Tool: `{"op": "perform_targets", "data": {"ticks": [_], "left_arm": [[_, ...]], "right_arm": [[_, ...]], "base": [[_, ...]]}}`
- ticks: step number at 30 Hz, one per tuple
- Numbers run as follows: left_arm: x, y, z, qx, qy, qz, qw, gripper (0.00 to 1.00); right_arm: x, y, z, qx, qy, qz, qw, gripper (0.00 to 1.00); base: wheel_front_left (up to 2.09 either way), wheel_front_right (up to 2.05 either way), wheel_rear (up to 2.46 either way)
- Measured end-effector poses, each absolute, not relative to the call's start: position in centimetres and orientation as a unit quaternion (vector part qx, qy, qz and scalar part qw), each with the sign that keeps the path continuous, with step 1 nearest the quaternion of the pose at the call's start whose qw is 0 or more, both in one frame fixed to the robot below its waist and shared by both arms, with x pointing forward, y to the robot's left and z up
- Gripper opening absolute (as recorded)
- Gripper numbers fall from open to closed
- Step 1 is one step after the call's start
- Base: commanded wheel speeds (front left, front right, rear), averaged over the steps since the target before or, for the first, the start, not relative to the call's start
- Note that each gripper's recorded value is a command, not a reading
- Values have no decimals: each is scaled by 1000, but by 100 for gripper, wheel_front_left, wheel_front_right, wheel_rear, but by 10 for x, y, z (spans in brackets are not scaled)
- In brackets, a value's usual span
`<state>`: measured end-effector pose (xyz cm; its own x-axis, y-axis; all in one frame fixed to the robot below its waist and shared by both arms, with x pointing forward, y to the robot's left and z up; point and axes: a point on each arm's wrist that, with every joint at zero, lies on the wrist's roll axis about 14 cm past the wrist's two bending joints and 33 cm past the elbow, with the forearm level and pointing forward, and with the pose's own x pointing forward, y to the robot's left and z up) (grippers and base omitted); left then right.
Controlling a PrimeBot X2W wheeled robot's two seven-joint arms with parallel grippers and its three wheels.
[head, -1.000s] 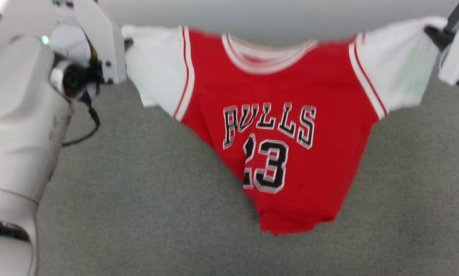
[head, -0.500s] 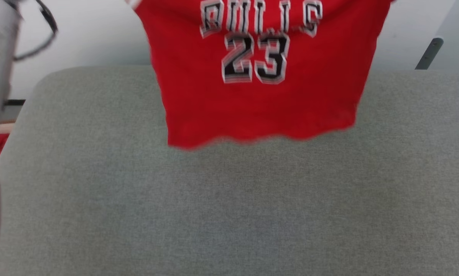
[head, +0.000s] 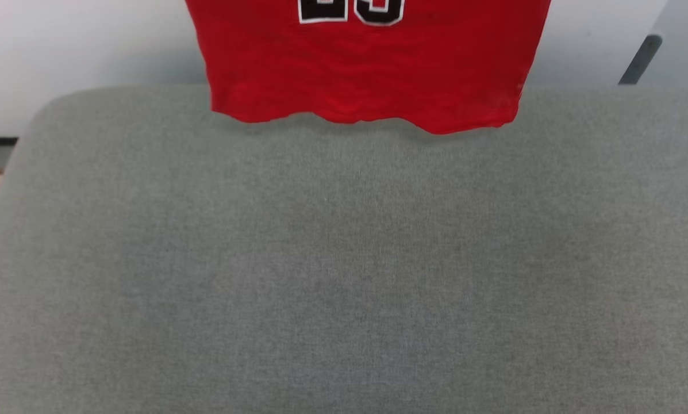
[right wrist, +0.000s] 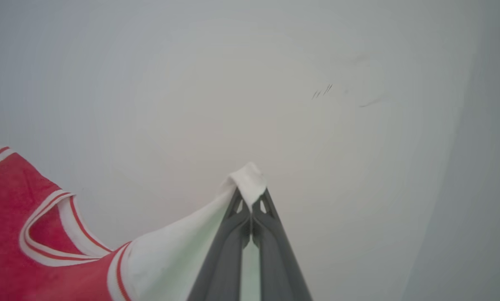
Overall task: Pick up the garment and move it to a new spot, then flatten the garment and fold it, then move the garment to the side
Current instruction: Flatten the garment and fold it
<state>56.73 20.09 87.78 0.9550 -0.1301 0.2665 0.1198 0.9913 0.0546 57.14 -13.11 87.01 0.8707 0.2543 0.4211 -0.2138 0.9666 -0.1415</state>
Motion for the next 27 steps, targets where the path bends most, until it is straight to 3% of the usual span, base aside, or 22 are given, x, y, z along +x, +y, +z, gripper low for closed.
{"op": "perform_targets", "data": {"ticks": [18, 23, 27], "left_arm": [[652, 167, 906, -57, -293, -106, 948, 0], [686, 157, 890, -87, -310, -122, 939, 0], [721, 156, 852, -110, -302, -128, 938, 0]], "right_arm": [[657, -162, 869, -146, -349, 64, 924, 0], [672, -169, 873, -167, -404, 42, 899, 0], [700, -170, 834, -185, -404, 31, 895, 0]], "base": [[0, 0, 0], [0, 0, 0], [0, 0, 0]]}}
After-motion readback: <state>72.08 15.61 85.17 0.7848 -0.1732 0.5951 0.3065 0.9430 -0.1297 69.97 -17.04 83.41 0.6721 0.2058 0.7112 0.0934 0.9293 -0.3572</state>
